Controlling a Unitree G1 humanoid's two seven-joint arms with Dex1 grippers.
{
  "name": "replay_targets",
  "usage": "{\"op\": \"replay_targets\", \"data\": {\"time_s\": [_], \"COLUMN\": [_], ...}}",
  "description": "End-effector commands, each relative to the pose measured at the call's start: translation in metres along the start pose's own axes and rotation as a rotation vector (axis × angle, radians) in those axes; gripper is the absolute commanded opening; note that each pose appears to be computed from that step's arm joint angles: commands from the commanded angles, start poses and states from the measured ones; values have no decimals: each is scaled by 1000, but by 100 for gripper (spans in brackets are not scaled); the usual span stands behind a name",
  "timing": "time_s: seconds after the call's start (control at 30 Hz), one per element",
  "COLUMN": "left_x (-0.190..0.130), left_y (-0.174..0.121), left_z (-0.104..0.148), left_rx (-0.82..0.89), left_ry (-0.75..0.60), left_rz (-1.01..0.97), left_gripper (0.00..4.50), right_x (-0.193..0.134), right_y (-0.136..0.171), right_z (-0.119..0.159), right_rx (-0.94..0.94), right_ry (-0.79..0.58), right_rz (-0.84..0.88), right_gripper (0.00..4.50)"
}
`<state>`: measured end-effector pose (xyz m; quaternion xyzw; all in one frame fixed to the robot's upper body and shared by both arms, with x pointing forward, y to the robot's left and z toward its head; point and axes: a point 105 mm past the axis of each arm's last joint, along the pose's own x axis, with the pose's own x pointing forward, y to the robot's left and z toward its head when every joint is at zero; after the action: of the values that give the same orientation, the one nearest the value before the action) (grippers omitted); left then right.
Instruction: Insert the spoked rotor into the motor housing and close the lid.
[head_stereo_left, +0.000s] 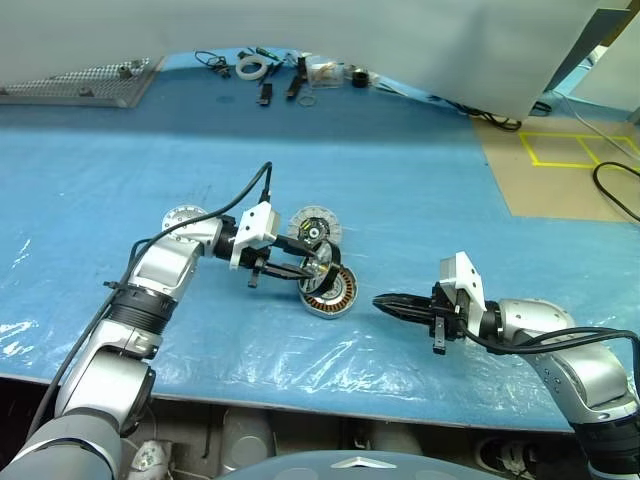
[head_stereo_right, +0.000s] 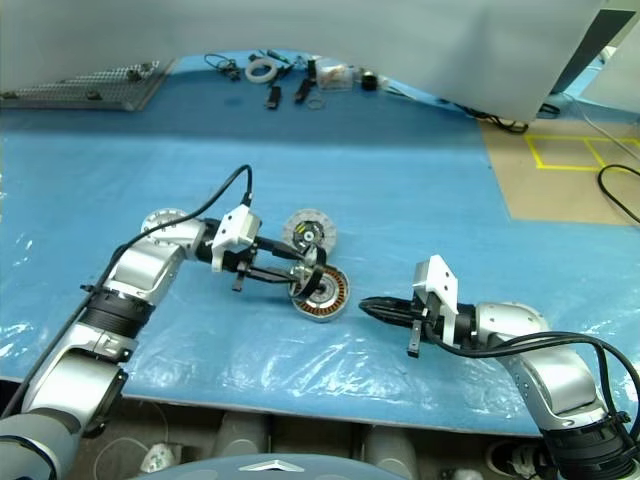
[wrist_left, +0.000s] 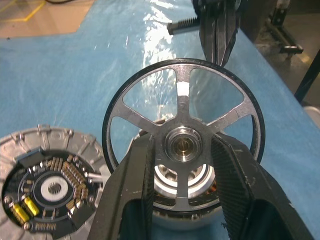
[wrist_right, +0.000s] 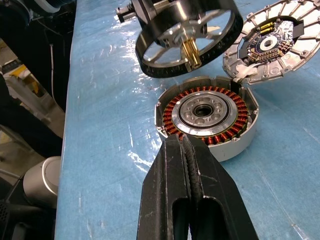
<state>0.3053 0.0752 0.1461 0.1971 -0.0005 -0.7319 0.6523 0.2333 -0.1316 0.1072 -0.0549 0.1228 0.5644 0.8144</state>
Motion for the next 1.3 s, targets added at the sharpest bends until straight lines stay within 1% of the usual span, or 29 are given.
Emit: {"op": "replay_targets", "data": {"time_s": [0.03,0.17,0.3,0.77,0.93,1.1,1.3], "left_x": [-1,4,7,12,11,7,5], "left_y": [2,-3,-6,-2,1,3,0], "left_z": [10,-9,-14,-19,-22,-30,-19], "left_rx": [45,53,37,33,36,42,95], "left_ry": [-14,54,50,46,77,149,168], "left_rz": [0,-20,-27,0,12,17,-43], "left_gripper": [136,136,136,136,136,136,136], "right_x": [-2,-3,-5,-2,0,2,4], "right_y": [-1,-2,-2,6,5,5,6], "right_z": [9,7,4,12,18,22,26], "right_rx": [-49,-50,-47,-42,-49,-55,-56], "right_ry": [-20,-19,-18,-15,-18,-17,-17], "right_rz": [1,-2,-3,-2,-7,-10,-12], "right_gripper": [0,0,0,0,0,0,0]}}
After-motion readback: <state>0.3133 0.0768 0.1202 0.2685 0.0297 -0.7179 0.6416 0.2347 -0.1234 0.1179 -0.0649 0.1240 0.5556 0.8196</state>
